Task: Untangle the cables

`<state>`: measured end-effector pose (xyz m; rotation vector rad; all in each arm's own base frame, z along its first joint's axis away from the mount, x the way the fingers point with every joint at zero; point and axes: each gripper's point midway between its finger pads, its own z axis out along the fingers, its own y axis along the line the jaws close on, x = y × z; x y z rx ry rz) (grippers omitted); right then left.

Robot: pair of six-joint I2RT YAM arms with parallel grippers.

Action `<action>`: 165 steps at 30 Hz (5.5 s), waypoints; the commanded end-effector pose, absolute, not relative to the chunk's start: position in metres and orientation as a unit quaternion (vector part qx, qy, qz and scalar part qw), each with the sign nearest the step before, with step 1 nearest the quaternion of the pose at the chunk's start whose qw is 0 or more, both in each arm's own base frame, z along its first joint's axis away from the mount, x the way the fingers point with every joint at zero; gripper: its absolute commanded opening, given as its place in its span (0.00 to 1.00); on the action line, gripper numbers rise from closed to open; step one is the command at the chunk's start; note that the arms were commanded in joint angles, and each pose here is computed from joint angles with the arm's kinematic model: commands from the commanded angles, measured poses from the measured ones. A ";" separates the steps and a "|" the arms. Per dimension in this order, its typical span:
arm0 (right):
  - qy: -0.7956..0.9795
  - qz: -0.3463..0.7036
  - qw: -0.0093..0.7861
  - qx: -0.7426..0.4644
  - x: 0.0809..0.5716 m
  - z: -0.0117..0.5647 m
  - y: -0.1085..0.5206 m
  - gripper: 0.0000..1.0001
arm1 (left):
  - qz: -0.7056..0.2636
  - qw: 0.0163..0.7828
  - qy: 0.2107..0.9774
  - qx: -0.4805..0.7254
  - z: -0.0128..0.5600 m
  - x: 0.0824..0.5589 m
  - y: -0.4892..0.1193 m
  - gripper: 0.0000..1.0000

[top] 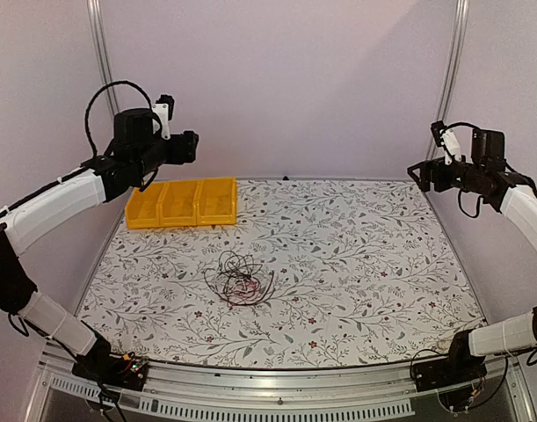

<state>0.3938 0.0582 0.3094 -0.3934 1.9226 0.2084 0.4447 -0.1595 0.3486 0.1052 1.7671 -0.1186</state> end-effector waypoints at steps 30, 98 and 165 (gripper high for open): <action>0.677 0.364 0.288 -0.571 0.288 0.142 0.367 0.57 | -0.336 0.334 0.846 0.245 0.173 0.288 -0.329 0.76; 0.418 0.326 0.725 -0.439 0.282 0.631 0.344 0.00 | -0.231 0.449 0.817 0.278 0.056 0.292 -0.330 0.26; 0.679 0.332 0.547 -0.361 0.370 0.383 0.358 0.00 | -0.202 0.466 0.743 0.436 0.266 0.325 -0.390 0.09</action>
